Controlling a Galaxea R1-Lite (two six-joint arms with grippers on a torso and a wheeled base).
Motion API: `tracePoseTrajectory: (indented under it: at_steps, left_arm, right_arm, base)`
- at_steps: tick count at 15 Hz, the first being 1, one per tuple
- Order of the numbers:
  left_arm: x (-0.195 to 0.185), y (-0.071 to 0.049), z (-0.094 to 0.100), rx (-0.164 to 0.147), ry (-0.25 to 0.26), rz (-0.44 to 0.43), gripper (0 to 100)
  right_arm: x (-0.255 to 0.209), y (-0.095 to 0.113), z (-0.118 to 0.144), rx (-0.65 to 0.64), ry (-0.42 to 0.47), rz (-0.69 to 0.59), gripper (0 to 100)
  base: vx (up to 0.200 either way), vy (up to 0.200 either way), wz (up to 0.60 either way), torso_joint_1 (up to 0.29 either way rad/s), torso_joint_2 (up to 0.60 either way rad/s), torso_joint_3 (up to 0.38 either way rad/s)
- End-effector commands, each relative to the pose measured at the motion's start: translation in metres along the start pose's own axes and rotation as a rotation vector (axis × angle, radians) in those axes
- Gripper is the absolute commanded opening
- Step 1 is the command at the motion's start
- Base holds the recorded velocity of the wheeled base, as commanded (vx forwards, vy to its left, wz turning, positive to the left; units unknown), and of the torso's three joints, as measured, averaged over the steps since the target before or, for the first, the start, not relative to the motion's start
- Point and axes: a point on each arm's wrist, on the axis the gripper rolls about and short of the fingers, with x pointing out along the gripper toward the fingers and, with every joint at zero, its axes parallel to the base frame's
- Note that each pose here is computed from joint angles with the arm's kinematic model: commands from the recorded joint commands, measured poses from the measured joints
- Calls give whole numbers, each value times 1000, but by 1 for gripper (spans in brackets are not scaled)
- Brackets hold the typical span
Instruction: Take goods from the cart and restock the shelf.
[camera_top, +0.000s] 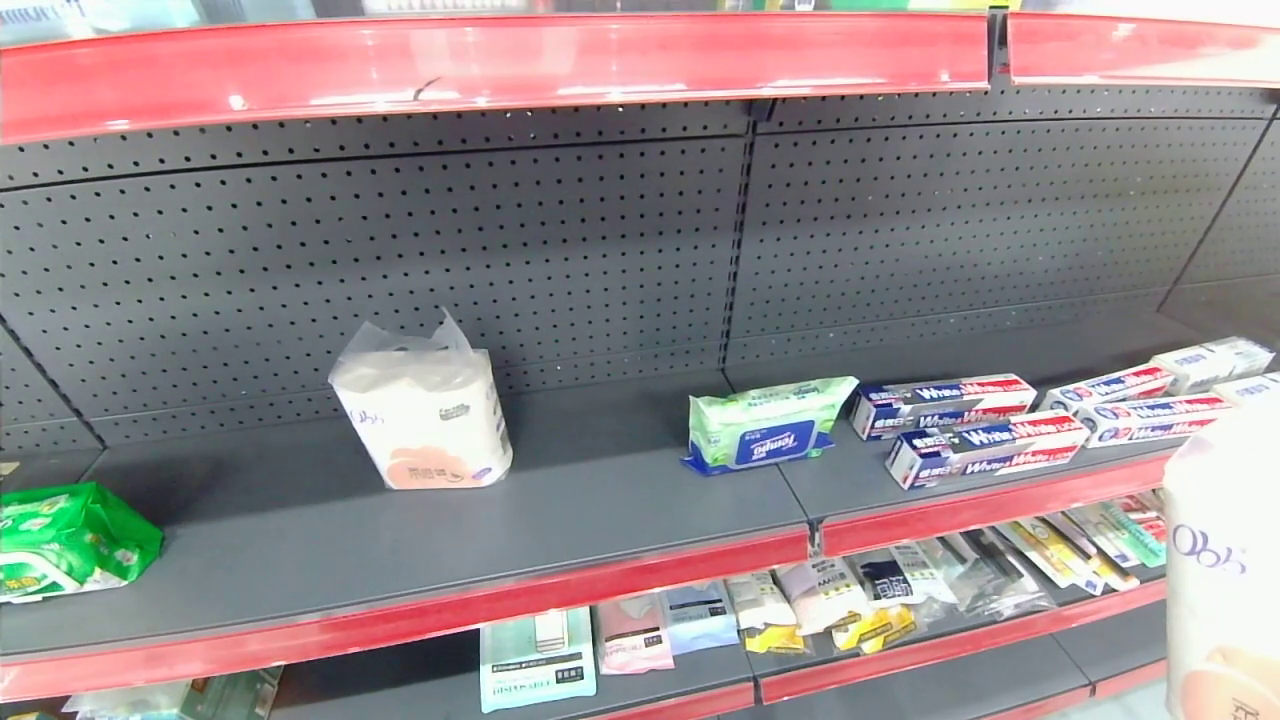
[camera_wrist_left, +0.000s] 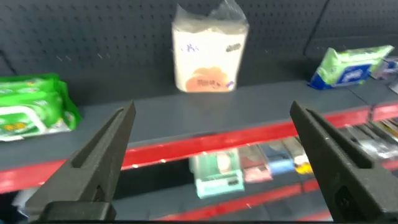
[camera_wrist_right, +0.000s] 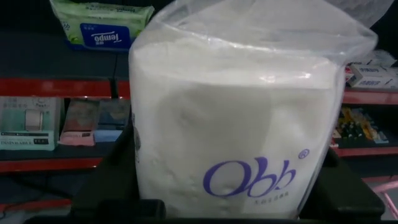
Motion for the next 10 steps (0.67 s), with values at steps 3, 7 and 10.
tracePoseTrajectory:
  at_steps: [3,7,10]
  left_arm:
    - [11,0,5,-29,78,-26,100]
    - [18,0,6,-29,118,-27,100]
    - [41,0,13,-34,204,-18,100]
  right_arm:
    - [-3,1,-2,-66,-9,-1,0]
    - [-3,0,-3,-82,3,-42,0]
    - [-2,0,-8,-74,38,-109,0]
  base:
    - [0,0,0,0,0,0]
    - [0,0,0,0,0,0]
    - [0,0,600,-1,-1,4]
